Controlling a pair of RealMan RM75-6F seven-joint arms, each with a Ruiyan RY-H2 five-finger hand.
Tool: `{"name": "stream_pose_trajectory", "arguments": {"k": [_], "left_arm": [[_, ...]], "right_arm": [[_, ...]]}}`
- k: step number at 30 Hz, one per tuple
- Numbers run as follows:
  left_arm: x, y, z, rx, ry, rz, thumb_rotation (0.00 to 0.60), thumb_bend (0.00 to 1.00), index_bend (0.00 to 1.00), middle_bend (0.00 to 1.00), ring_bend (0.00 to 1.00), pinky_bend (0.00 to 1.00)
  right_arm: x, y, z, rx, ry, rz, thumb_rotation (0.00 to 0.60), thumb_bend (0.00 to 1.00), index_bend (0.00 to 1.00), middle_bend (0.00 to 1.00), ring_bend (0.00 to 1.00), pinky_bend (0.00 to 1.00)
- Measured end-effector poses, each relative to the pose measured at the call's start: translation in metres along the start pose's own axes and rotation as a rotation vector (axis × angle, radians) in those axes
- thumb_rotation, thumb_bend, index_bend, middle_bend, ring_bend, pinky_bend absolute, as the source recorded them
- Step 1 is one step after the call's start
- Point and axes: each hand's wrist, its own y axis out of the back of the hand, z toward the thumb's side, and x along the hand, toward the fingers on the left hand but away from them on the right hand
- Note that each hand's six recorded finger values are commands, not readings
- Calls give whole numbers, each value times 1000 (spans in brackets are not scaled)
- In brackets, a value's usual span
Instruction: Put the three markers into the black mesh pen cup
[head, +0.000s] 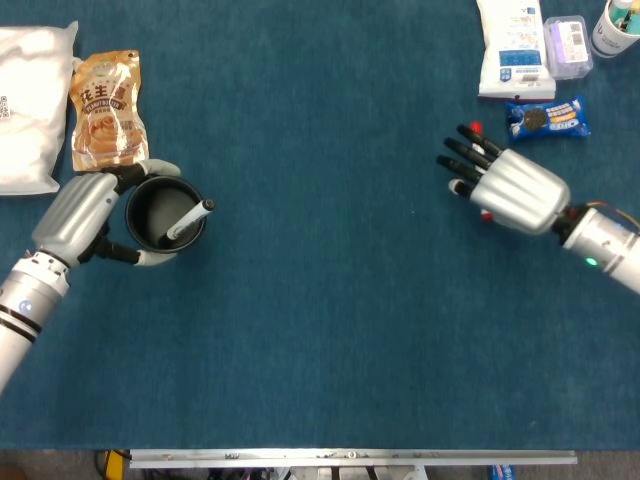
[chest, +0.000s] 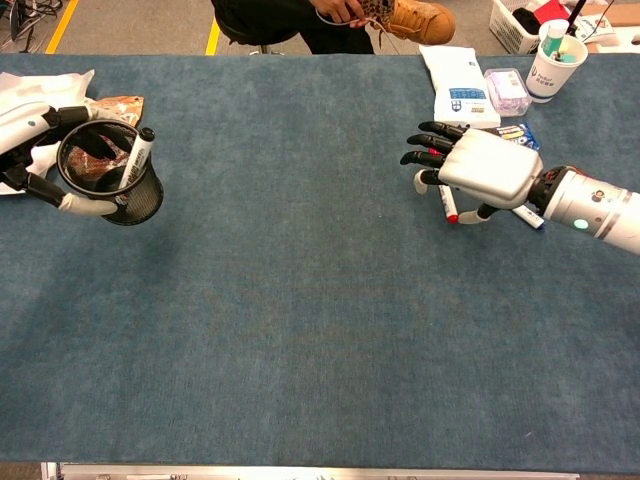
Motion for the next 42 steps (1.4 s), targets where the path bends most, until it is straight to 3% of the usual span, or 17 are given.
{"name": "stream_pose_trajectory", "arguments": {"k": [19, 42], "left_arm": [[-2, -2, 2, 1, -1, -1, 600, 137, 226, 395, 351, 274], [-5, 1, -1, -4, 5, 10, 600, 137, 213, 386, 347, 274]], "right_arm": [[-2, -2, -3, -37, -28, 23, 600, 213, 426, 191, 68, 39], [-8, -10, 2, -24, -12, 56, 600, 271, 517, 224, 69, 39]]}}
